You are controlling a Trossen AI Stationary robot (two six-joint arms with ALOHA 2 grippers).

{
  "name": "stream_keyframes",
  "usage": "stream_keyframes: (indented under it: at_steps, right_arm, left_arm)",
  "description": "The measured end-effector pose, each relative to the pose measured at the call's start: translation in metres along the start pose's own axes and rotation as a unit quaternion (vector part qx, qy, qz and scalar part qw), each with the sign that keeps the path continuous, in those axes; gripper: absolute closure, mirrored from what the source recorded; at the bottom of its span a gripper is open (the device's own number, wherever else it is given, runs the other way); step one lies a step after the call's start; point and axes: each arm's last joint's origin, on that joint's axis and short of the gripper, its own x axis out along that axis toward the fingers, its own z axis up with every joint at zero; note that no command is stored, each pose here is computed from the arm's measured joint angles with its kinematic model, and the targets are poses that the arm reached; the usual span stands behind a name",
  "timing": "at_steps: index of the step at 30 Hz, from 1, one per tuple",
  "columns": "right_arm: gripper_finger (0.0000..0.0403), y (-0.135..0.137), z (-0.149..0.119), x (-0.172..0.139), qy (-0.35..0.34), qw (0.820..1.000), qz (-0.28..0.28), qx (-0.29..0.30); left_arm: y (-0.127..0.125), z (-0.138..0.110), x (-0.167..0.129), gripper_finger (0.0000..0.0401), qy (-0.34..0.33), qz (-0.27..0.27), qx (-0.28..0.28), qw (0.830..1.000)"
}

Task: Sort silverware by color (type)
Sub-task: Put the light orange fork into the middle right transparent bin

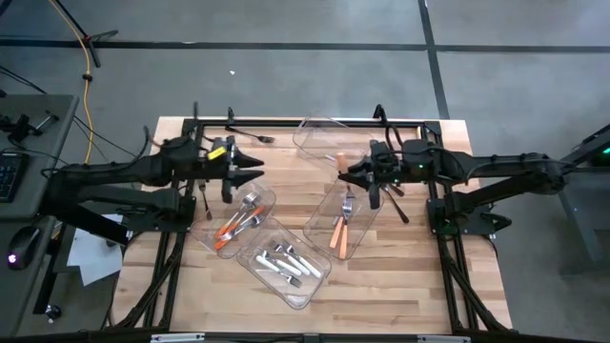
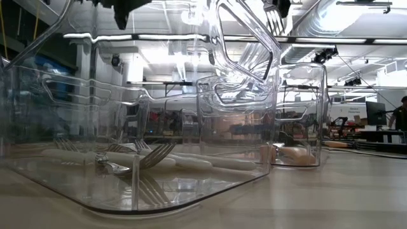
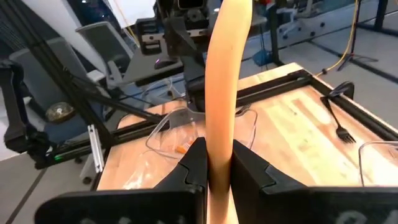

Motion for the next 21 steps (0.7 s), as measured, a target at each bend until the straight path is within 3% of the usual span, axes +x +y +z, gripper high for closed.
stream_keyframes:
  at_steps: [7,21]
  right_arm:
    - [0.0377,0.001,0.004,-0.003,-0.02,1.0,-0.006,-0.008]
    - [0.0377,0.0,0.005,-0.001,-0.028,0.999,-0.015,0.012]
  left_arm:
    - [0.001,-0.017,-0.01,0.027,-0.1,-0.01,-0.022,0.995]
    - [0.001,-0.018,-0.01,0.027,-0.104,-0.005,0.003,0.995]
